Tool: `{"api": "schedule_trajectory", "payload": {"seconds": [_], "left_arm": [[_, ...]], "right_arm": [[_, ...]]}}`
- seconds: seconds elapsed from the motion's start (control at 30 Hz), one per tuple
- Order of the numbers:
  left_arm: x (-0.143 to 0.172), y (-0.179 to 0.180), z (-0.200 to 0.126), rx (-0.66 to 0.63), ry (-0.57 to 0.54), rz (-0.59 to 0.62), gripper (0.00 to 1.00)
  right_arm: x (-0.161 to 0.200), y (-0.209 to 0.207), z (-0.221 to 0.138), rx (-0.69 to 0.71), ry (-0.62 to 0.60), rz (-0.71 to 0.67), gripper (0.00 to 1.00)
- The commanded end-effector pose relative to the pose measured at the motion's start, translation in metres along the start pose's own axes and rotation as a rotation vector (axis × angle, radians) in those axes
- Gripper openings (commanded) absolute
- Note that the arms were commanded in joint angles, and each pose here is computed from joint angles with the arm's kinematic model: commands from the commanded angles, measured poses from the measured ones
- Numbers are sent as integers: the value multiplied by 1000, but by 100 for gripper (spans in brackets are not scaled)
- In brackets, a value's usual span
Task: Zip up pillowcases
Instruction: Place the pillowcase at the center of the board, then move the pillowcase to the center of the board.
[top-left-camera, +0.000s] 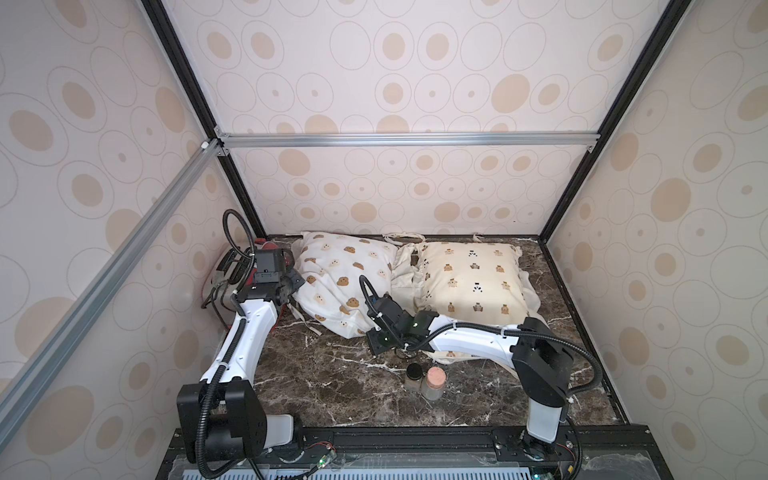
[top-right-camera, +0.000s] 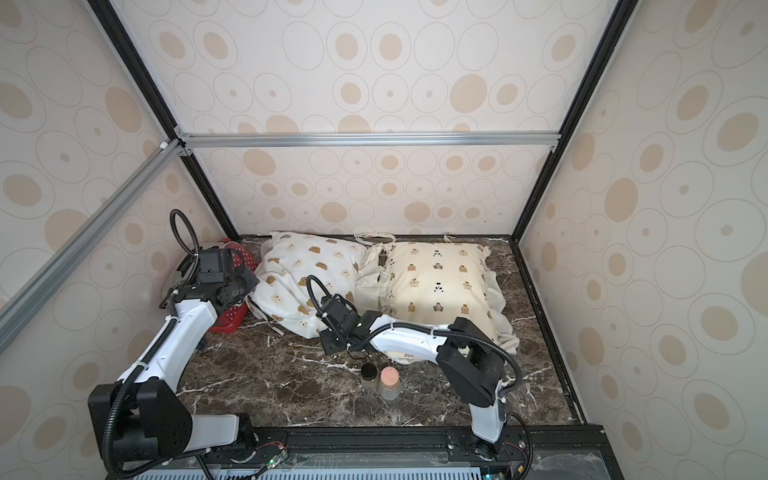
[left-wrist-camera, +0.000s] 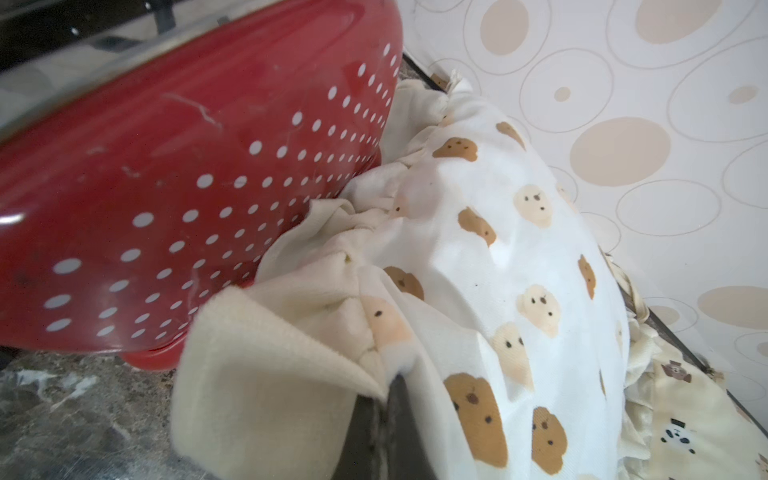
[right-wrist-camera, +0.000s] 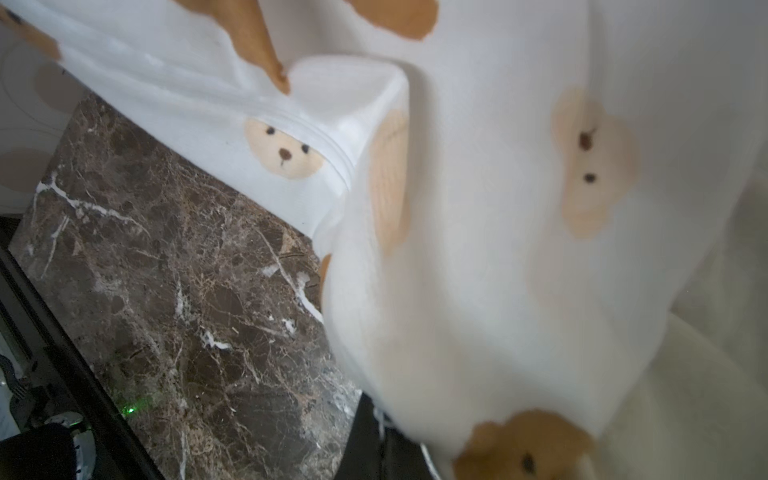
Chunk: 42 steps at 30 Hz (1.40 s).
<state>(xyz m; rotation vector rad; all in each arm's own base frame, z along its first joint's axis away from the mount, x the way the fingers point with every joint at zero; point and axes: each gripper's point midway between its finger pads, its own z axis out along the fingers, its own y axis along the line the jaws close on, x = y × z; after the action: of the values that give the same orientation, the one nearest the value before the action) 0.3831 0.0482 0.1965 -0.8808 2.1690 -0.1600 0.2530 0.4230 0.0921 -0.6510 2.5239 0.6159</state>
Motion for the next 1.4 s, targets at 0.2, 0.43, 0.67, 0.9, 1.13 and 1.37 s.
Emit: {"api": "schedule_trajectory", "payload": {"seconds": [0.2,0.43,0.67,0.9,1.13,1.37], "left_arm": [[14,16,-3,-38,21,-46,25],[20,15,-26,12,26,-28,62],[49,-23,-50,179,109,25,68],[126,-106,-68,371,204,141,67],[219,-197,-81,564,307,256,66],[270,-223,-94,659,344,230,61]], "right_arm": [[-10,12,-7,-46,-35,9,20],[-20,7,-60,-60,-124,29,48],[-26,-14,-113,-47,-203,109,65],[-18,-55,-158,-31,-270,230,75],[-5,-77,-199,40,-288,287,82],[-9,-79,-232,26,-366,327,88]]}}
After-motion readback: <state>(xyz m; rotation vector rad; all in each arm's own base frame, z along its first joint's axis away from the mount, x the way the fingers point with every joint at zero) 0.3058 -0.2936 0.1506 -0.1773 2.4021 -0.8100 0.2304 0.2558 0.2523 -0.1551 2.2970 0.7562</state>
